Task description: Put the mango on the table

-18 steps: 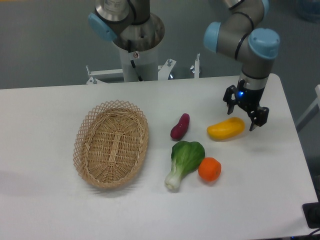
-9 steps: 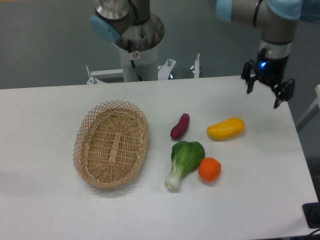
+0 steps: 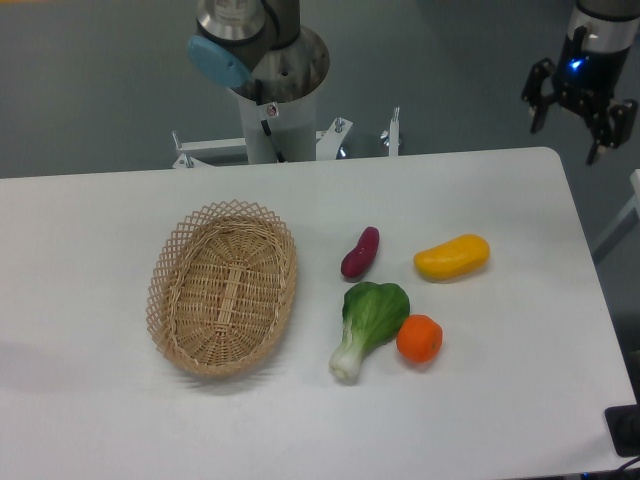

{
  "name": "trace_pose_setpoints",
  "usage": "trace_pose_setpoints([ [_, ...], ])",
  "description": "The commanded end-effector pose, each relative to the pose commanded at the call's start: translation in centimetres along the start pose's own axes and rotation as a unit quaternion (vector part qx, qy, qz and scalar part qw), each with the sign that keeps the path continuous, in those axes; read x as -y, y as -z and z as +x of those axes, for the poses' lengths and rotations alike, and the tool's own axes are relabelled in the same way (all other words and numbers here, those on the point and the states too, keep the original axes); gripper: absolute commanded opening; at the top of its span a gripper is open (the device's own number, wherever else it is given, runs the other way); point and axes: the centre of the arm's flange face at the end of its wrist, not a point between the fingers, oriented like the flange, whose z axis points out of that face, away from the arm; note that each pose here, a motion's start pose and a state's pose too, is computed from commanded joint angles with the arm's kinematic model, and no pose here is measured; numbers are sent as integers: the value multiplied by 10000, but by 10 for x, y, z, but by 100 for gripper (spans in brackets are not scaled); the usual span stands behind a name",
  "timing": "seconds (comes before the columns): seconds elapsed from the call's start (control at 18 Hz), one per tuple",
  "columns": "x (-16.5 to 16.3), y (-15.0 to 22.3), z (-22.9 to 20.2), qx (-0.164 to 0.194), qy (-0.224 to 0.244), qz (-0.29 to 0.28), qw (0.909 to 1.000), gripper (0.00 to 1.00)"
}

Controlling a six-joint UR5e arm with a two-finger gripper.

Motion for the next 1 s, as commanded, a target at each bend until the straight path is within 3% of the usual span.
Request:
trace_pose_setpoints([
  [1.0, 4, -7, 2, -38, 2, 41, 10000, 100],
])
